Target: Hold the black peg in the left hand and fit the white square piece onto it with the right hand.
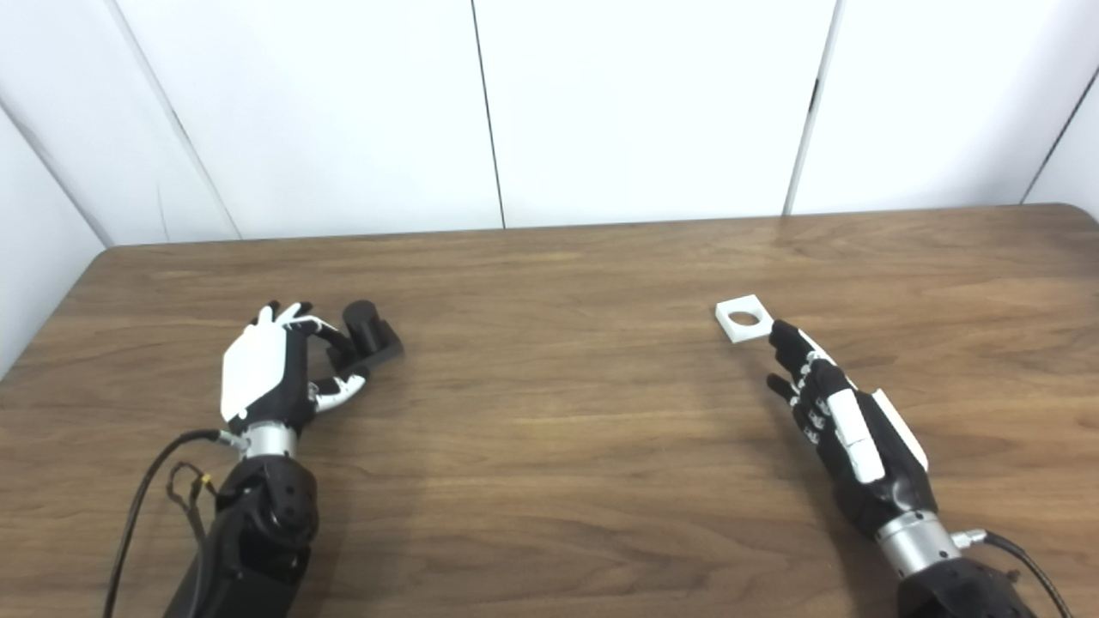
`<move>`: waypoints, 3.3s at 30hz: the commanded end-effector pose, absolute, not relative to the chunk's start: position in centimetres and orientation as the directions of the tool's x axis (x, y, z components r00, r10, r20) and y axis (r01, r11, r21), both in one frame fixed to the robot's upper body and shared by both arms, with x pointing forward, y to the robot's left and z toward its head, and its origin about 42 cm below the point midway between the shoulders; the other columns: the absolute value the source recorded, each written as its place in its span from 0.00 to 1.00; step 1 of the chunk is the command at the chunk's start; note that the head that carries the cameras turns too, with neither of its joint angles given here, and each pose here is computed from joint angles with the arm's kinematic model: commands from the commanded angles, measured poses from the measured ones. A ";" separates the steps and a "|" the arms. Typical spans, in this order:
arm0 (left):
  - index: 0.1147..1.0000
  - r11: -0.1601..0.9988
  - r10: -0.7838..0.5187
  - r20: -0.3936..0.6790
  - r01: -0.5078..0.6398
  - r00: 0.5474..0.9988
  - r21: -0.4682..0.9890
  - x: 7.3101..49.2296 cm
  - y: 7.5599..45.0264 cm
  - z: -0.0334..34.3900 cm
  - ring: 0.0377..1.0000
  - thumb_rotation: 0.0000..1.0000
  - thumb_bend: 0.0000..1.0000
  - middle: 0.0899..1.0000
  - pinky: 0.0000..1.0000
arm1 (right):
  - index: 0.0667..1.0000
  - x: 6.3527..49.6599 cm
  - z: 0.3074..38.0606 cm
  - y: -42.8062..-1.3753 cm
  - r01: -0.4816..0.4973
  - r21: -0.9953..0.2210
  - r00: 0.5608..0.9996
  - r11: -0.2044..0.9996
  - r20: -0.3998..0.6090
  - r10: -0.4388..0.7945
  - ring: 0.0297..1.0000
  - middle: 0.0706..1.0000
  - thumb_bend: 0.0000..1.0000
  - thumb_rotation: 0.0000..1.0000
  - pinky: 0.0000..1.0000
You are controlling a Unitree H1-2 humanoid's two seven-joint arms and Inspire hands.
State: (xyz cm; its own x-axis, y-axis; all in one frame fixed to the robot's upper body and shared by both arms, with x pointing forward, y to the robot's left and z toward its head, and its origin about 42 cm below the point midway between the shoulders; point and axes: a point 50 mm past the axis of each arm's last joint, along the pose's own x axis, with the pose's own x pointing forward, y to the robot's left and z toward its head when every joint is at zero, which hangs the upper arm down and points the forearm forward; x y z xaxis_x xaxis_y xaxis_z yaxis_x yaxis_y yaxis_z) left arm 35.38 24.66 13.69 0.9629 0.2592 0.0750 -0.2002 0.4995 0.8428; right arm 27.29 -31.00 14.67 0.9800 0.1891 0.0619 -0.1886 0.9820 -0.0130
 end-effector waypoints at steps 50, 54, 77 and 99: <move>0.43 0.565 -0.216 -0.013 0.136 0.976 0.813 23.6 12.1 14.2 0.98 0.07 0.50 0.89 1.00 | 0.96 27.8 16.5 -30.0 -0.196 -0.028 0.971 0.980 0.131 0.198 1.00 0.97 0.76 0.93 0.96; 0.43 0.550 -0.222 -0.009 0.133 0.975 0.825 23.7 12.3 14.0 0.98 0.07 0.50 0.89 1.00 | 0.97 27.7 16.4 -30.1 -0.197 -0.026 0.971 0.980 0.129 0.199 1.00 0.98 0.75 0.93 0.97; 0.43 0.594 -0.210 0.079 0.063 0.975 0.802 23.7 12.6 15.2 0.96 0.08 0.51 0.87 0.97 | 0.96 28.0 16.1 -30.2 -0.198 -0.027 0.972 0.980 0.125 0.200 1.00 0.98 0.75 0.92 0.97; 0.43 0.610 -0.183 0.138 0.002 0.973 0.793 23.8 12.9 18.5 0.92 0.09 0.51 0.83 0.86 | 0.95 27.7 15.7 -29.8 -0.187 -0.043 0.974 0.981 0.124 0.191 1.00 0.97 0.73 0.92 0.94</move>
